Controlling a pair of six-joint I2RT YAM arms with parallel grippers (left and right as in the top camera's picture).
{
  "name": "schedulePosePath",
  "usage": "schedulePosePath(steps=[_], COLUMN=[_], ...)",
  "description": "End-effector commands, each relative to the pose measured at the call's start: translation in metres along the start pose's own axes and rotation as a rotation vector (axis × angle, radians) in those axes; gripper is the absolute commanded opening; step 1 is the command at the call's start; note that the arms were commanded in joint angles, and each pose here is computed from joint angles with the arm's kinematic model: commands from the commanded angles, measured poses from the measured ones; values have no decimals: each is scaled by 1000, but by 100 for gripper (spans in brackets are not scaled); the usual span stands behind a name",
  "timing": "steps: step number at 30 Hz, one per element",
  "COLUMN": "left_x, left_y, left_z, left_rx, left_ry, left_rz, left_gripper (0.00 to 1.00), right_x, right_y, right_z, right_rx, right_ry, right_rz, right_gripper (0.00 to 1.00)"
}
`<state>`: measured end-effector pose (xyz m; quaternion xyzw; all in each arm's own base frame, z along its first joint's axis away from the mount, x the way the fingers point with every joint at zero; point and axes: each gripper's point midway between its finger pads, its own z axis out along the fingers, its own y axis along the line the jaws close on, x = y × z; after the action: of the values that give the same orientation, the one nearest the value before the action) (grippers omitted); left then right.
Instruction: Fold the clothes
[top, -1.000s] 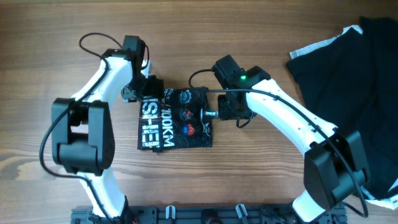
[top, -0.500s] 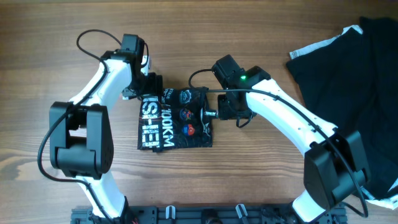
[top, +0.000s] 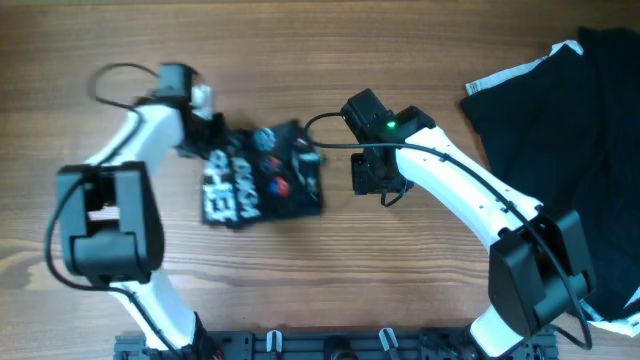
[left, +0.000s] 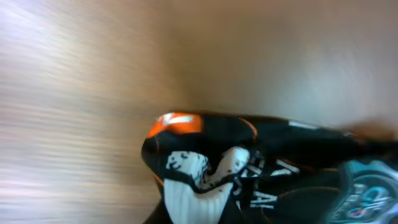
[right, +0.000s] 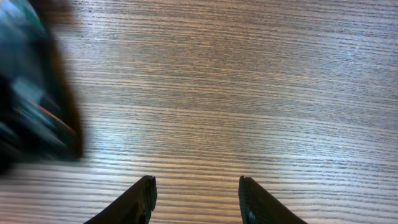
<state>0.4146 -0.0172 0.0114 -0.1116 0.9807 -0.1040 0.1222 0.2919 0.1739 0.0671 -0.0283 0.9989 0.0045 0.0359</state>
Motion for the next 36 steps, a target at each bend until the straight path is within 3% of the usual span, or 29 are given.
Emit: schedulePosePath(steps=[1, 5, 7, 10, 11, 13, 14, 18, 19, 20, 22, 25, 27, 31, 33, 36], left_x=[-85, -115, -106, -75, -64, -52, -47, -33, -32, -28, -38, -65, -88, -91, -77, -42], left_y=[86, 194, 250, 315, 328, 342, 347, 360, 360, 361, 347, 305, 237, 120, 51, -12], left_z=[-54, -103, -121, -141, -144, -148, -149, -153, -154, -161, -177, -191, -177, -130, -105, -87], left_rx=[-45, -86, -115, -161, -173, -186, -190, -203, -204, -228, -225, -213, -174, -112, -67, -45], left_ry=[-241, -441, -495, -518, -510, -503, -500, -488, -486, -486, -520, -548, -504, -346, -252, -123], left_rz=[-274, -552, -700, -865, -900, -940, -954, -992, -996, -1003, -956, -792, -597, -339, -207, -50], left_gripper=[4, 4, 4, 12, 24, 30, 39, 92, 100, 100, 100, 100, 100, 100, 100, 100], right_x=[-2, -4, -5, -5, -6, -6, -5, -6, -6, -6, -12, -33, -58, -93, -102, -95], right_y=[-3, -2, -2, -1, -1, -1, -1, -1, -1, -1, 4, 26, 33, 9, -16, -57], right_z=[2, 2, 2, 2, 2, 2, 2, 2, 2, 2, 2, -2, -10, -17, -16, -8], right_rx=[17, 12, 10, 8, 7, 8, 9, 8, 8, 6, -34, -207, -324, -366, -340, -229], right_ry=[-6, -15, -18, -22, -24, -23, -20, -22, -22, -24, -35, -74, -135, -238, -264, -229], right_rz=[9, 8, 8, 8, 9, 6, 5, 6, 6, 12, 50, 76, 104, 115, 85, 78], right_gripper=[48, 48, 48, 48, 48, 48, 48, 48, 48, 49, 64, 73, 88, 98, 100, 100])
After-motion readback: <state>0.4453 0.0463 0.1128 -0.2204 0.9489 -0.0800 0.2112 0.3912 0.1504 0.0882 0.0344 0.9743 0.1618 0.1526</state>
